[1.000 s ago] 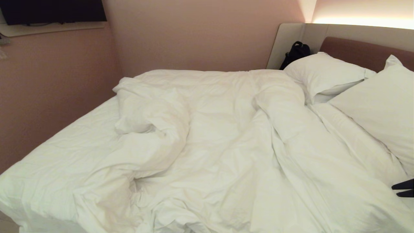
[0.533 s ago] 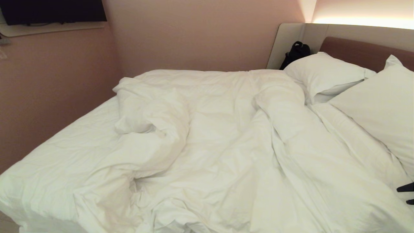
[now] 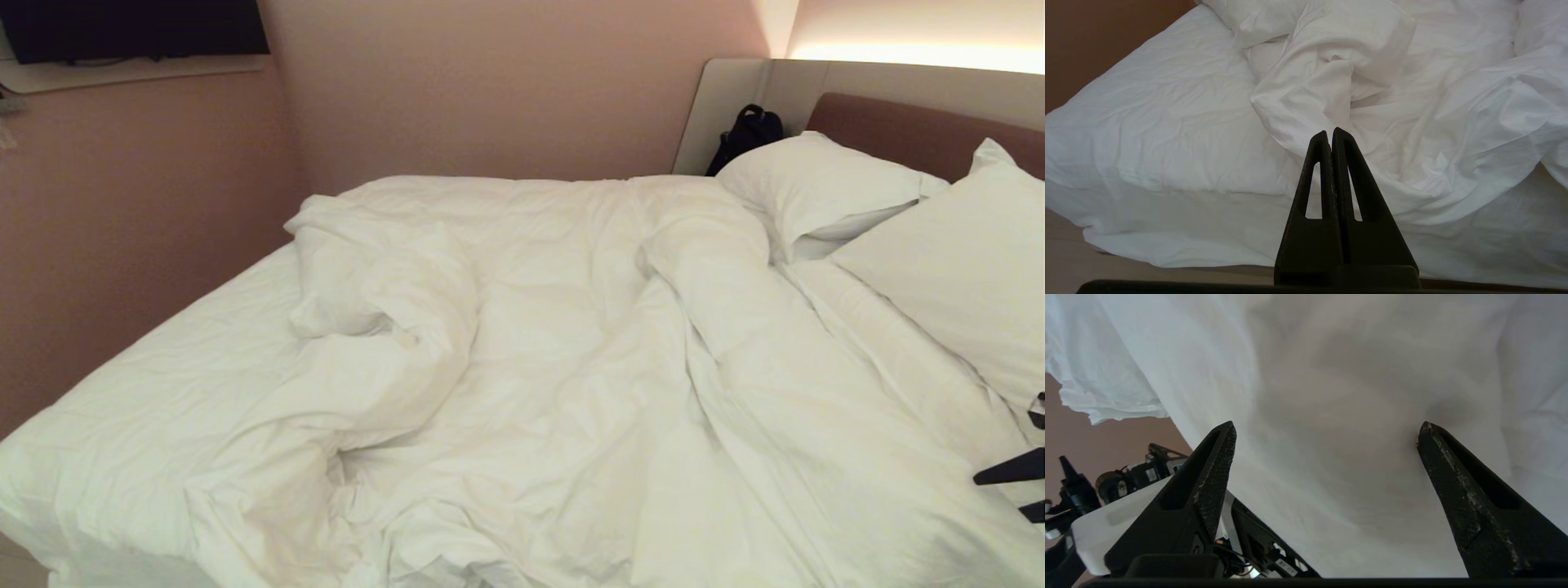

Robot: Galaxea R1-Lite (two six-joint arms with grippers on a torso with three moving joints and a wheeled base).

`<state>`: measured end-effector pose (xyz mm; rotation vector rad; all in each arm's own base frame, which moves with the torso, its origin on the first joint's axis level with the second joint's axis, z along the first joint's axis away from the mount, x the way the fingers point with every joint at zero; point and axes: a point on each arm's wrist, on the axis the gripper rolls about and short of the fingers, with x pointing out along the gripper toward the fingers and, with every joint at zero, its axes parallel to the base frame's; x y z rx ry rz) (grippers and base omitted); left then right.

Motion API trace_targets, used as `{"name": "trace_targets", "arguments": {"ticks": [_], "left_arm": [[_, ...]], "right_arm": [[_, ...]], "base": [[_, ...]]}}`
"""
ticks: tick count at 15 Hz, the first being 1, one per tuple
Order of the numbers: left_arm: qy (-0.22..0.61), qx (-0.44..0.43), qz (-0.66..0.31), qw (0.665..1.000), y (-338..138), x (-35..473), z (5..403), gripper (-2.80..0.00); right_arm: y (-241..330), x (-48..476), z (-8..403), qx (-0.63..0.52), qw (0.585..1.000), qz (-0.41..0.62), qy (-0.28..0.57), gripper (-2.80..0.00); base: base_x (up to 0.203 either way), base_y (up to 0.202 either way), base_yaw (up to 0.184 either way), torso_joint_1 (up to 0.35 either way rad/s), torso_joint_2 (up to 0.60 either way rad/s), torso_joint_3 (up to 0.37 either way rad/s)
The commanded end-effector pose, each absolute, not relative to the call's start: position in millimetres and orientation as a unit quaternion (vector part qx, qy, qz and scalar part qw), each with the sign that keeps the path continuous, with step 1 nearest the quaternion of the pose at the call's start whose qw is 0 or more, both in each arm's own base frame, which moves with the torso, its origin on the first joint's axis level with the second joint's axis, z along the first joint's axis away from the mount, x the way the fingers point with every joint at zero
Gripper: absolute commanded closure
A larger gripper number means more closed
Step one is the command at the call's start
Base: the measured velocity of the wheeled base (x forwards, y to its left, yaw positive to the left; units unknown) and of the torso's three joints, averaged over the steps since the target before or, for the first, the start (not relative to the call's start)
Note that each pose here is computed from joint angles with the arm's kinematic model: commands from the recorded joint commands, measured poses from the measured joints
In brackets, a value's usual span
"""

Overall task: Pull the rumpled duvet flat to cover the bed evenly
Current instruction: Flatten the corners of the folded blanket

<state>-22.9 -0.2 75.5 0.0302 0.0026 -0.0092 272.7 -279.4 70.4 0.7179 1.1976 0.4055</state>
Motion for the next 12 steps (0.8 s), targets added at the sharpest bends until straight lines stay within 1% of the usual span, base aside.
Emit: {"name": "trace_targets", "arguments": {"ticks": [1,12], "left_arm": [[0.001,0.015,-0.005,1.0,-0.2,-22.9,75.4,0.0],[0.001,0.015,-0.005,1.0,-0.2,-22.9,75.5,0.0]], "right_arm": [[-276.5,275.2,67.9,0.331,0.742,0.192,0.55,-2.8],[-270.2,284.7,61.3,0.322,0.738,0.203,0.558,-2.8]], "base": [[0.0,0.0,0.0,0.0,0.0,0.0],[0.0,0.0,0.0,0.0,0.0,0.0]]}}
